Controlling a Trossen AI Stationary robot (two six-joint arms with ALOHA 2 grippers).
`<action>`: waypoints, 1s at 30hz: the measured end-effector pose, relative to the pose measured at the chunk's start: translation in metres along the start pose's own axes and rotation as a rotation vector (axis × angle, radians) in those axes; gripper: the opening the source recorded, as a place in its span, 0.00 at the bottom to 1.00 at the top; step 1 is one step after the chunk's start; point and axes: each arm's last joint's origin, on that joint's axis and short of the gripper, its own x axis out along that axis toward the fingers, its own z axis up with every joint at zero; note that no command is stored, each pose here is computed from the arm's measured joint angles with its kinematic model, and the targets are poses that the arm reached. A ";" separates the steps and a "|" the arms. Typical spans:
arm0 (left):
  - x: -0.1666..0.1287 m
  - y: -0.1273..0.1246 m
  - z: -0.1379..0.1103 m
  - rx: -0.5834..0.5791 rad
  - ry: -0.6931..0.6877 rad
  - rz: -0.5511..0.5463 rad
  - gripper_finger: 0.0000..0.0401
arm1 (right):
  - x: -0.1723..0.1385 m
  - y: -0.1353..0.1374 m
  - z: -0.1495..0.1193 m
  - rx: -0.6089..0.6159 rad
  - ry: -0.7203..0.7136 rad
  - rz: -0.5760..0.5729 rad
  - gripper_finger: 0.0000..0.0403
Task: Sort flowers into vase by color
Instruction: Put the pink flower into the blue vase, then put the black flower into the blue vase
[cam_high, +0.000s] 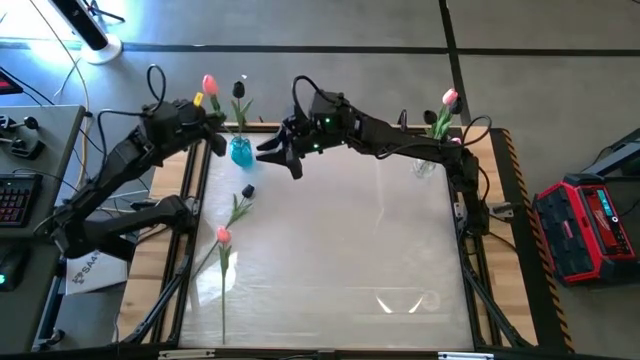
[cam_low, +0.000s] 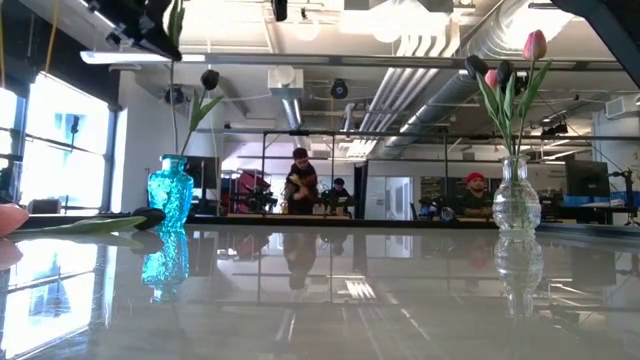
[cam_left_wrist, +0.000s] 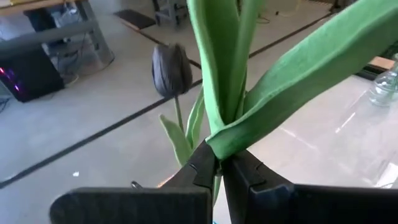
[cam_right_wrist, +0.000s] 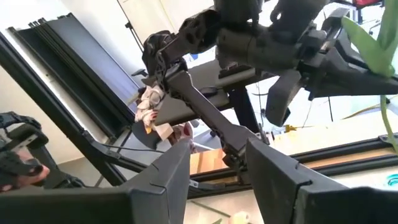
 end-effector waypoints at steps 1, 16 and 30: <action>0.002 0.001 -0.002 -0.007 0.006 -0.005 0.00 | 0.000 0.000 0.000 0.001 0.001 -0.001 0.36; 0.046 0.018 -0.047 -0.184 0.170 0.120 0.05 | 0.002 0.002 -0.007 0.020 0.048 -0.043 0.36; 0.050 0.018 -0.052 -0.247 0.220 0.076 0.36 | 0.013 -0.014 -0.039 0.223 0.126 -0.277 0.36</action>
